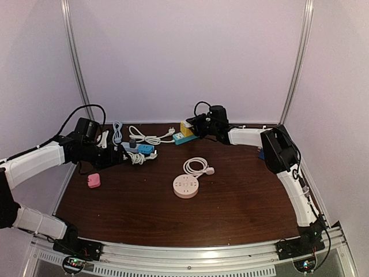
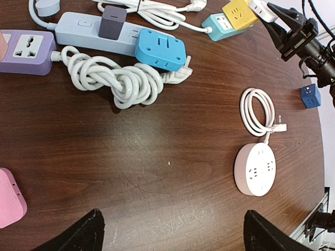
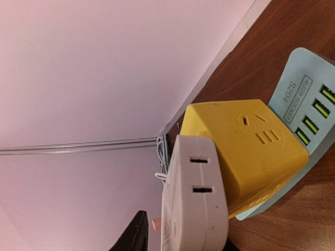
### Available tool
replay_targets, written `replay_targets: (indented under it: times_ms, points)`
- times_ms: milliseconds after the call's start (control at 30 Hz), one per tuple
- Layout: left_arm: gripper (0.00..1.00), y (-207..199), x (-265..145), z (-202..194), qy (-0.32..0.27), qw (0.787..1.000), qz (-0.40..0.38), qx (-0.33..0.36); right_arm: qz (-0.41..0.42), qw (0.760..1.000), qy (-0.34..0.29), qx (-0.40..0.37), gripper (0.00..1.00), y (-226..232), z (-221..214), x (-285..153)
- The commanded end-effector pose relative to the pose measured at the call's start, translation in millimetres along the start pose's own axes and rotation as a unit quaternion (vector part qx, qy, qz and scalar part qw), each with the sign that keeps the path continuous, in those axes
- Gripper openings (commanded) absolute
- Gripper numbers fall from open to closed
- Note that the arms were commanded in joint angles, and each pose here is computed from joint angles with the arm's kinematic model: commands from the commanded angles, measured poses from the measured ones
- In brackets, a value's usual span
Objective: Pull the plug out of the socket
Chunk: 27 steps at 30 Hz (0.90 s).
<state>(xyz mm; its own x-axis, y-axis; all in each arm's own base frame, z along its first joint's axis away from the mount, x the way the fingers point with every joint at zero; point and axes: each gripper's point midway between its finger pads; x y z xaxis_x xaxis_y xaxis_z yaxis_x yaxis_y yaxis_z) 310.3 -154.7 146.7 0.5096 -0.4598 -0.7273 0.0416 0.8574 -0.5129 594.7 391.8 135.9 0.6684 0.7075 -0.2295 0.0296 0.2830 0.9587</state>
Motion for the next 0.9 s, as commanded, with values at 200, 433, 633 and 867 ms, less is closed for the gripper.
replay_targets:
  times_ms: [200, 433, 633, 867]
  points:
    - [0.94, -20, -7, 16, -0.029, 0.999, -0.035, 0.006, 0.01, 1.0, 0.015, 0.007, 0.2, 18, -1, -14]
    - [0.94, -39, -2, 18, -0.028, 0.998, -0.052, 0.009, 0.006, 0.999, 0.048, -0.009, 0.07, 29, -16, -36]
    - [0.94, -60, 14, 14, -0.023, 0.998, -0.056, 0.016, -0.002, 0.995, 0.102, -0.009, 0.03, 27, -44, -60]
    - [0.94, -85, 34, 11, -0.012, 0.998, -0.064, 0.023, -0.021, 0.986, 0.163, -0.035, 0.02, 33, -87, -94]
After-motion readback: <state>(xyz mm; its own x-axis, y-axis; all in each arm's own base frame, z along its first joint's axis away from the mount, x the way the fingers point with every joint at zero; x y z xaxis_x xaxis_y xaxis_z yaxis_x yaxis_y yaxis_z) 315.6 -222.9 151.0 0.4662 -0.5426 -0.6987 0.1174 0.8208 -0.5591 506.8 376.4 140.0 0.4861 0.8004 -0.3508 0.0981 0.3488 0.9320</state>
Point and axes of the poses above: each gripper's point midway between its finger pads, its own x axis out along the fingers, its own y axis along the line the jaws close on, z = x × y, and after that the axes turned 6 degrees about -x, right-handed
